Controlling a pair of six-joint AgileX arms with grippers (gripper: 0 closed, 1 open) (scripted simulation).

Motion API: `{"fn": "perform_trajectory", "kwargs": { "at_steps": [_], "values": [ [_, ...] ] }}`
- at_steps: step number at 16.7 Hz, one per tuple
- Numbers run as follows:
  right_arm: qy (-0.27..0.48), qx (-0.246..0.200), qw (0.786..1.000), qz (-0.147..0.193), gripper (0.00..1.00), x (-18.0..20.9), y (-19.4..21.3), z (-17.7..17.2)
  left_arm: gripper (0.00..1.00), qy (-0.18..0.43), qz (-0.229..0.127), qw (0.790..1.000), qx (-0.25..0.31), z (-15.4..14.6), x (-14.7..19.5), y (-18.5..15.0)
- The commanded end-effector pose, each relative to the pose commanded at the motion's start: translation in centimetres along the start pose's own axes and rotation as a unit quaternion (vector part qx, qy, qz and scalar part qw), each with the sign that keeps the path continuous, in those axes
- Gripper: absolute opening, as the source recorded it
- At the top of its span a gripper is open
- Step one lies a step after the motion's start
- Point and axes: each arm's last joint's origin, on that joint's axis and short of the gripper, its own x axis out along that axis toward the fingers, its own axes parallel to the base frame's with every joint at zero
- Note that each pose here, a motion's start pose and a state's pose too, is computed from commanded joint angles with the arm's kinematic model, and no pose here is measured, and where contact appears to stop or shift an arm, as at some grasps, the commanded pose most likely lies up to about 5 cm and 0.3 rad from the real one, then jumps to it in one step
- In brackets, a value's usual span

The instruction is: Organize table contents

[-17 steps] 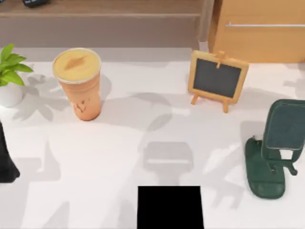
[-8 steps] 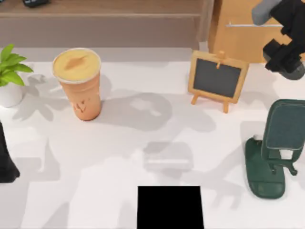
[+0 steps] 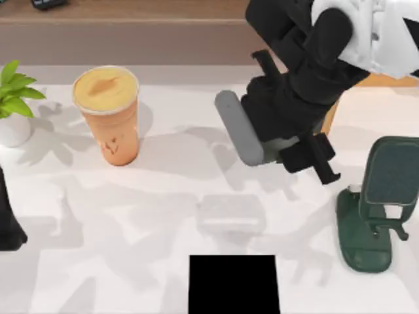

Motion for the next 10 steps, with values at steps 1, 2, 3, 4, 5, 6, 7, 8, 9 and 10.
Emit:
{"fn": "perform_trajectory", "kwargs": {
  "at_steps": [1,2,3,4,5,6,7,8,9,10],
  "values": [
    [-0.005,-0.072,0.997,0.012,0.0,0.8,0.8,1.7,1.0,0.0,0.0,1.0,0.0,0.0,0.0,0.0],
    [-0.01,-0.141,0.99,0.025,0.0,1.7,1.6,3.2,1.0,0.0,0.0,1.0,0.0,0.0,0.0,0.0],
    [-0.015,-0.206,0.978,0.038,0.0,2.6,2.5,4.6,1.0,0.0,0.0,1.0,0.0,0.0,0.0,0.0],
    [-0.021,-0.267,0.962,0.052,0.0,3.4,3.5,5.8,1.0,0.0,0.0,1.0,0.0,0.0,0.0,0.0],
    [-0.026,-0.322,0.944,0.065,0.0,4.3,4.5,6.9,1.0,0.0,0.0,1.0,0.0,0.0,0.0,0.0],
    [-0.032,-0.371,0.925,0.078,0.0,5.1,5.4,7.9,1.0,0.0,0.0,1.0,0.0,0.0,0.0,0.0],
    [-0.037,-0.415,0.905,0.09,0.0,5.8,6.4,8.7,1.0,0.0,0.0,1.0,0.0,0.0,0.0,0.0],
    [-0.043,-0.452,0.885,0.101,0.0,6.4,7.2,9.4,1.0,0.0,0.0,1.0,0.0,0.0,0.0,0.0],
    [-0.047,-0.482,0.868,0.111,0.0,7.0,8.0,9.9,1.0,0.0,0.0,1.0,0.0,0.0,0.0,0.0],
    [-0.051,-0.505,0.853,0.12,0.0,7.5,8.6,10.3,1.0,0.0,0.0,1.0,0.0,0.0,0.0,0.0]
  ]
}}
